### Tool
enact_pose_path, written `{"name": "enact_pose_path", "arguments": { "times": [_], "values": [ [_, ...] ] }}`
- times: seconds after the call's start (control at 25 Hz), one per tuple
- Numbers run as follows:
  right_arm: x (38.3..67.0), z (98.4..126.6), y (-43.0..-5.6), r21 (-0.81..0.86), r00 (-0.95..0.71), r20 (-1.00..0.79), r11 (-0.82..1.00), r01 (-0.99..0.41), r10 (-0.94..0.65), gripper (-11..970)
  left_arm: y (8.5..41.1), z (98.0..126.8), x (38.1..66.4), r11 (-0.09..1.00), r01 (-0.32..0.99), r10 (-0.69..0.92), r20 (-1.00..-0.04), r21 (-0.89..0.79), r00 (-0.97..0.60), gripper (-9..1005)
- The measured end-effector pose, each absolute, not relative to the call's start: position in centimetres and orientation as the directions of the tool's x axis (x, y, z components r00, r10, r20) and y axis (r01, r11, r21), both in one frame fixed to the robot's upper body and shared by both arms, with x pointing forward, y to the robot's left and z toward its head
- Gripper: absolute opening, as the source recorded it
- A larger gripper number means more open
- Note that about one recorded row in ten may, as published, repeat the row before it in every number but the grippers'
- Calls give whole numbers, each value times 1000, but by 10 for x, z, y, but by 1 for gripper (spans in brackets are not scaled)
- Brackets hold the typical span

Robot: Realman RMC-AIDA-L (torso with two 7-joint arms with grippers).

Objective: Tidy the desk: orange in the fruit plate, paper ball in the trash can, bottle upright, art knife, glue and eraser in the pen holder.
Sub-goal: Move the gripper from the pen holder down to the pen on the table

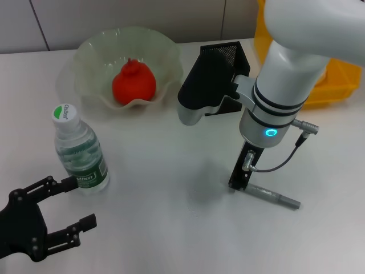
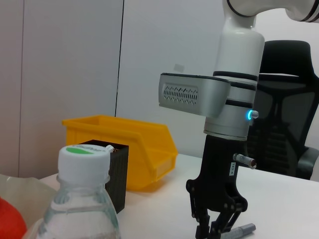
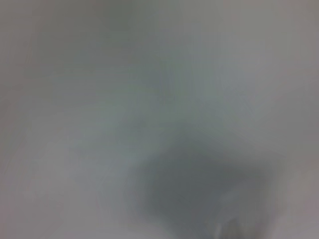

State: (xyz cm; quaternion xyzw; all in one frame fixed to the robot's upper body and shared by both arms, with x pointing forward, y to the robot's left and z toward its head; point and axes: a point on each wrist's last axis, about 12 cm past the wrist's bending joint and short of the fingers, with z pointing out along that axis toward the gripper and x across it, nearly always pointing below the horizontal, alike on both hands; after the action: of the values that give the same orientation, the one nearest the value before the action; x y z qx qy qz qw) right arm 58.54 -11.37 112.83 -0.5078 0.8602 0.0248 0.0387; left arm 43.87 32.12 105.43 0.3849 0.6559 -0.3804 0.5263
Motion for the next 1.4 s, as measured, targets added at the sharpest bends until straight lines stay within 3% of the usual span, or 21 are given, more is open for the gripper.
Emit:
{"name": "enact_pose_path", "arguments": {
  "times": [0.08, 0.32, 0.68, 1.4],
  "values": [
    [585, 1128, -114, 5, -483, -89, 485, -875, -871, 168, 321, 1054, 439, 414, 905, 104, -983, -93, -149, 797],
    [586, 1132, -113, 7, -482, -102, 484, -875, -870, 173, 320, 1053, 438, 415, 905, 101, -984, -95, -150, 797],
    [585, 1166, -113, -1, -470, -193, 480, -877, -861, 226, 321, 1053, 437, 418, 904, 102, -984, -93, -148, 797],
    [582, 1144, -112, 8, -473, -102, 475, -880, -875, 360, 320, 1052, 439, 420, 904, 108, -984, -83, -140, 797]
  ]
}}
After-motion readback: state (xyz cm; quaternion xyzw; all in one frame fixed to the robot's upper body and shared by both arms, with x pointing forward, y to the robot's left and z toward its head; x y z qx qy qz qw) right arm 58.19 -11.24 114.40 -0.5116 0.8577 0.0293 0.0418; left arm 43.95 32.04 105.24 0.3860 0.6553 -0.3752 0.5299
